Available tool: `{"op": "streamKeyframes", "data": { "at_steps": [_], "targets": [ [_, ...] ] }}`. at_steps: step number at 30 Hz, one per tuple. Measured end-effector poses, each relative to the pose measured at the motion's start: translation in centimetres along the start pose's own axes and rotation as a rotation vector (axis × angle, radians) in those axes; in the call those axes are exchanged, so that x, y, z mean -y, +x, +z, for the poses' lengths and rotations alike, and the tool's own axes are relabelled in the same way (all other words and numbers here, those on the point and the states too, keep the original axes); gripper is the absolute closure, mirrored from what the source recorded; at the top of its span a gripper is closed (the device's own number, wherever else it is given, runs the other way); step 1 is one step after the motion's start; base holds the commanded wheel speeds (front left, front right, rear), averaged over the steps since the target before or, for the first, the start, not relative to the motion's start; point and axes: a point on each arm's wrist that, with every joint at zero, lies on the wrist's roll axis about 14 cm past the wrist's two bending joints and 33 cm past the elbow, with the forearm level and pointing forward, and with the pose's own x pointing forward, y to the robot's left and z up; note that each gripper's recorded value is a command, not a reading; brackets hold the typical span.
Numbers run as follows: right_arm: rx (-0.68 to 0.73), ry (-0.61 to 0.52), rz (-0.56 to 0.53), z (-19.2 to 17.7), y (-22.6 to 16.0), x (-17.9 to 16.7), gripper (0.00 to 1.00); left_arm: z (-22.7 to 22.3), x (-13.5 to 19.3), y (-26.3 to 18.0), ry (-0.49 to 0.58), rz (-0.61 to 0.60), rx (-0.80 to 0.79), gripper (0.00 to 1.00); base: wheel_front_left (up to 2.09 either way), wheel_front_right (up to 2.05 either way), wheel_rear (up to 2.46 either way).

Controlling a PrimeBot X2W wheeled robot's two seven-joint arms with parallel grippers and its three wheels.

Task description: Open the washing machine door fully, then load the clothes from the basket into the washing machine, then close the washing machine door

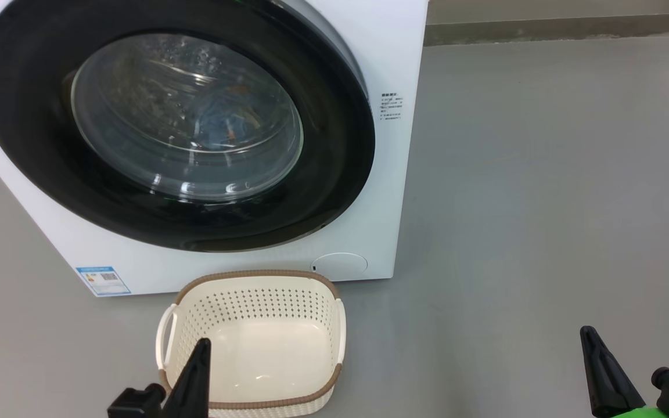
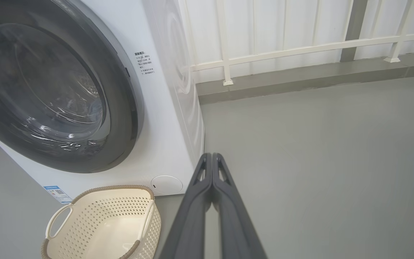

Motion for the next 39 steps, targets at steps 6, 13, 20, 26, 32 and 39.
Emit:
{"op": "streamKeyframes", "data": {
  "at_steps": [6,13,20,26,32,39],
  "targets": [
    [-0.008,0.068,-0.010,-0.3,-0.1,0.2,1.00,-0.1,-0.4,0.1,-0.062,0.019,-0.011,1.00,0.00,0.00,0.00],
    [-0.017,0.146,-0.022,-0.7,-0.2,0.5,1.00,-0.2,-0.9,0.1,-0.139,0.045,-0.020,1.00,0.00,0.00,0.00],
    [-0.017,0.223,-0.031,-0.8,-0.1,0.7,1.00,-0.3,-1.4,0.2,-0.213,0.066,-0.023,1.00,0.00,0.00,0.00],
    [-0.008,0.290,-0.034,-0.6,0.2,0.8,1.00,-0.3,-1.7,0.2,-0.277,0.082,-0.027,1.00,0.00,0.00,0.00],
    [-0.010,0.359,-0.042,-0.7,0.3,0.9,1.00,-0.2,-2.1,0.3,-0.341,0.099,-0.027,1.00,0.00,0.00,0.00],
    [-0.009,0.438,-0.048,-0.8,0.5,1.1,1.00,-0.2,-2.4,0.4,-0.413,0.113,-0.027,1.00,0.00,0.00,0.00]
  ]
}}
